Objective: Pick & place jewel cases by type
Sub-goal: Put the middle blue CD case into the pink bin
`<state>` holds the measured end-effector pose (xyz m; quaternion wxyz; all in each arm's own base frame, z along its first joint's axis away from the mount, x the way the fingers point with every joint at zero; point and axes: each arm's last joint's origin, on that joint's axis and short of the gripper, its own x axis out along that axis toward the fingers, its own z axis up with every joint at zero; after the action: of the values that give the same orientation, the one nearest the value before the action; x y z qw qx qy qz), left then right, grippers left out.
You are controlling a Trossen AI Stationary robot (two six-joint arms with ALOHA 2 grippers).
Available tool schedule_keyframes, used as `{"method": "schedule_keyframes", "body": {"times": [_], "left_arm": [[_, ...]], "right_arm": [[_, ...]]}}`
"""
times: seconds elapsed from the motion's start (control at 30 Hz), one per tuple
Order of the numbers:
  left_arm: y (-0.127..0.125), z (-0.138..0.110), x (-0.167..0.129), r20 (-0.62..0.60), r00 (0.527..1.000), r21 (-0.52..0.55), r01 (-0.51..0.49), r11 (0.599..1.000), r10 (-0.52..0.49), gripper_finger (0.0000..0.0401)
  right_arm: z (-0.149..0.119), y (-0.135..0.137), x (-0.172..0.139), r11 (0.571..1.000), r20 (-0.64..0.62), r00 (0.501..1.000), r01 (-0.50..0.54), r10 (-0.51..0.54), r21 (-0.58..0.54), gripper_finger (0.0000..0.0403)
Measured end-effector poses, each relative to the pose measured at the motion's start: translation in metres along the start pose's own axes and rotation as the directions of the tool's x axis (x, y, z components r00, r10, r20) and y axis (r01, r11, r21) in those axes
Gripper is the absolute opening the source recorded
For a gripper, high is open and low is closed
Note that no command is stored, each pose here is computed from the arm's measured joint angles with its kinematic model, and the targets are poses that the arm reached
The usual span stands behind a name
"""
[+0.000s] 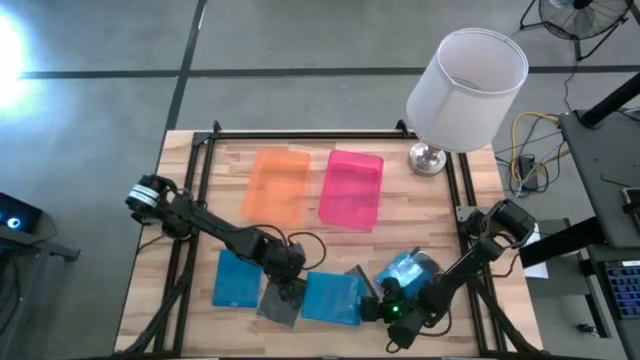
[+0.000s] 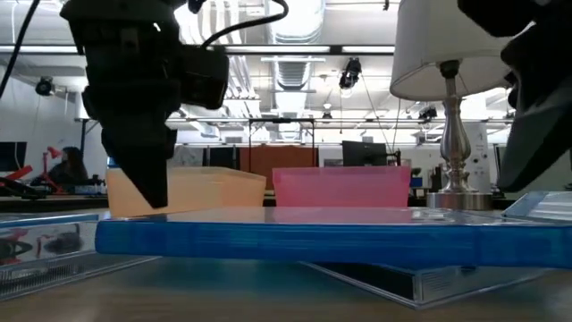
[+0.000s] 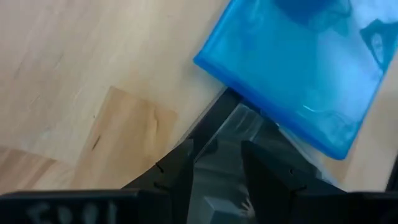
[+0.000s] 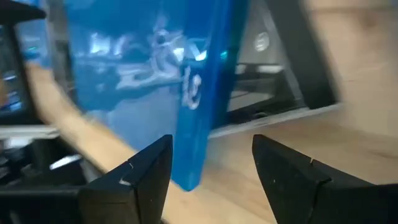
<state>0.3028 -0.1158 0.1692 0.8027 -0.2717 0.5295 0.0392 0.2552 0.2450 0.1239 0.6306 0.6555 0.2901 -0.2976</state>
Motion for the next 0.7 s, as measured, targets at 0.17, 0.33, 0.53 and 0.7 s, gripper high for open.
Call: {"method": "schedule_keyframes", "body": {"times": [0.17,0.33,0.53,0.7], "left_arm": [[-0.002,-0.001,0.003,-0.002,1.0,-0.006,-0.001,1.0,0.001,0.0117],[-0.008,0.0,0.002,0.023,0.999,0.01,0.036,0.999,-0.036,0.0117],[-0.011,0.003,0.002,0.053,0.996,0.02,0.065,0.998,-0.066,0.0117],[-0.013,0.003,0.002,0.057,0.995,0.027,0.082,0.996,-0.084,0.0117]], "right_arm": [[-0.009,0.02,-0.012,0.996,0.011,0.996,0.087,-0.087,-0.015,0.0216],[-0.022,0.038,-0.016,0.997,-0.037,0.996,0.077,-0.077,-0.003,0.0216],[-0.036,0.03,0.014,0.993,-0.019,0.993,0.117,-0.117,0.002,0.0216],[-0.046,0.03,0.031,0.997,0.045,0.996,0.072,-0.072,-0.006,0.0216]]}}
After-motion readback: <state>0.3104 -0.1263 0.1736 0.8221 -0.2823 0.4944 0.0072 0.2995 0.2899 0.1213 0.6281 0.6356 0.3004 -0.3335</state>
